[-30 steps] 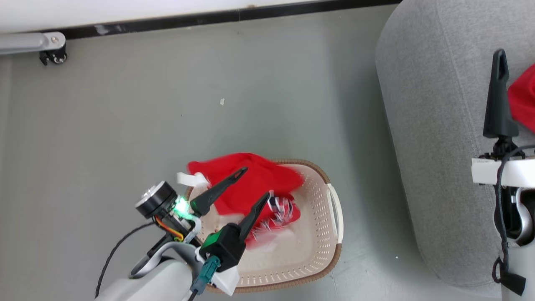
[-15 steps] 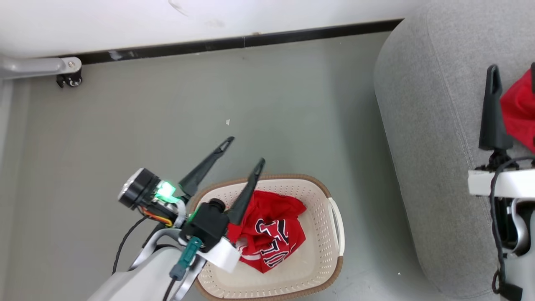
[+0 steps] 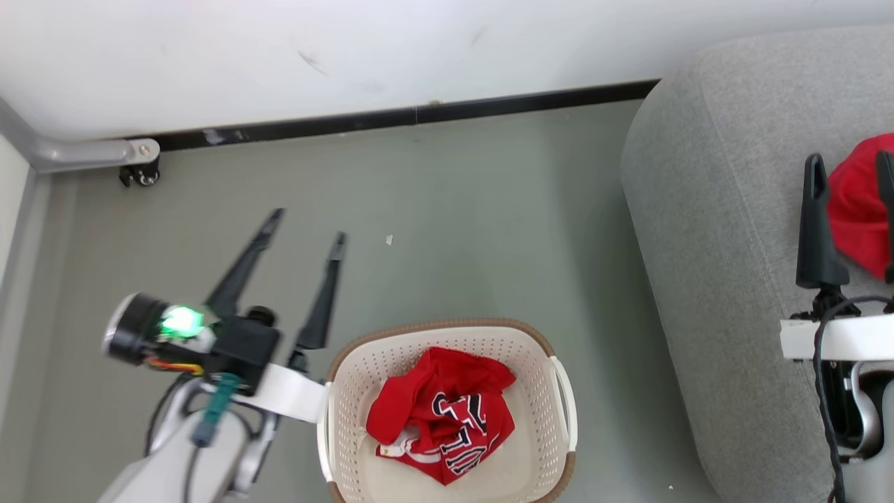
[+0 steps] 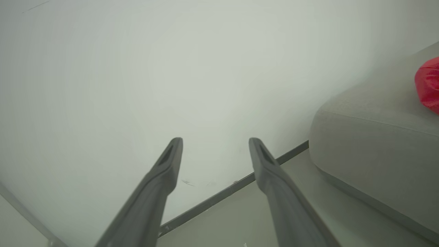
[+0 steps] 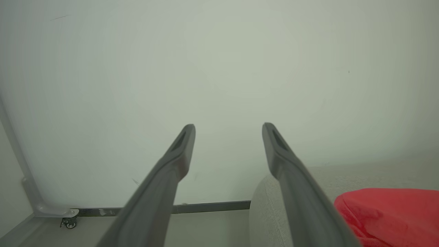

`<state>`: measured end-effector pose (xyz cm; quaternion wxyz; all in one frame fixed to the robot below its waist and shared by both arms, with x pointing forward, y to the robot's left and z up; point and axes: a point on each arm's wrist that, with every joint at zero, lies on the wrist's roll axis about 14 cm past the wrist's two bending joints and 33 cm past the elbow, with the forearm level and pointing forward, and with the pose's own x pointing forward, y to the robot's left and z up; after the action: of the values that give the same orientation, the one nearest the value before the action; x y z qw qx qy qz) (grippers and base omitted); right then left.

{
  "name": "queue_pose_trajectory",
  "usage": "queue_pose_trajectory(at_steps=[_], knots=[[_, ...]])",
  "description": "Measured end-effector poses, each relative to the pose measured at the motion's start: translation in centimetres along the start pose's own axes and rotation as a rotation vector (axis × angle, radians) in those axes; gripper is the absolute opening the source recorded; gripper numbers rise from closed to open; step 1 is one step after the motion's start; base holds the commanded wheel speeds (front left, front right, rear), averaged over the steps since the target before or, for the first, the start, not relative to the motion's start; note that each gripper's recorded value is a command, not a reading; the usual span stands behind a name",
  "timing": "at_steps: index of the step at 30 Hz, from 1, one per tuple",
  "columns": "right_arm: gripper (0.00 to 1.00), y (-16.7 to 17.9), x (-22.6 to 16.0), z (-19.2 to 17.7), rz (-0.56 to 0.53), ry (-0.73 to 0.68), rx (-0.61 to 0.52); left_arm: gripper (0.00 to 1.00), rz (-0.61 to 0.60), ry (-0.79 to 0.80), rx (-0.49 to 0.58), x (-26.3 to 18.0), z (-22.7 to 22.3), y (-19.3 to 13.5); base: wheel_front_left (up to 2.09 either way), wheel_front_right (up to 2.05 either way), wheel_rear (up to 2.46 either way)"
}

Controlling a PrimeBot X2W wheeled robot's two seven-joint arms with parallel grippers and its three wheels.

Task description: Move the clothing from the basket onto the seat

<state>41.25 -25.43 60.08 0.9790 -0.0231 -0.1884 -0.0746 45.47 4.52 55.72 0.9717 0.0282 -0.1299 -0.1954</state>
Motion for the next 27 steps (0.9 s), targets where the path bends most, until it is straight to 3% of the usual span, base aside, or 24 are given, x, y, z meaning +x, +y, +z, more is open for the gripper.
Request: queue_pose_trajectory(at_steps=[14, 27], knots=[[1.0, -1.1, -3.9, -0.2, -0.021, 0.061, -0.01, 1.0, 0.235, 0.155, -0.037, -4.8, -3.0, 6.7, 0.0, 0.0, 0.0], [1.0, -0.8, -7.1, -0.4, -0.014, 0.109, 0.031, 1.0, 0.38, 0.201, -0.065, -8.5, -3.3, 9.9, 0.0, 0.0, 0.0]])
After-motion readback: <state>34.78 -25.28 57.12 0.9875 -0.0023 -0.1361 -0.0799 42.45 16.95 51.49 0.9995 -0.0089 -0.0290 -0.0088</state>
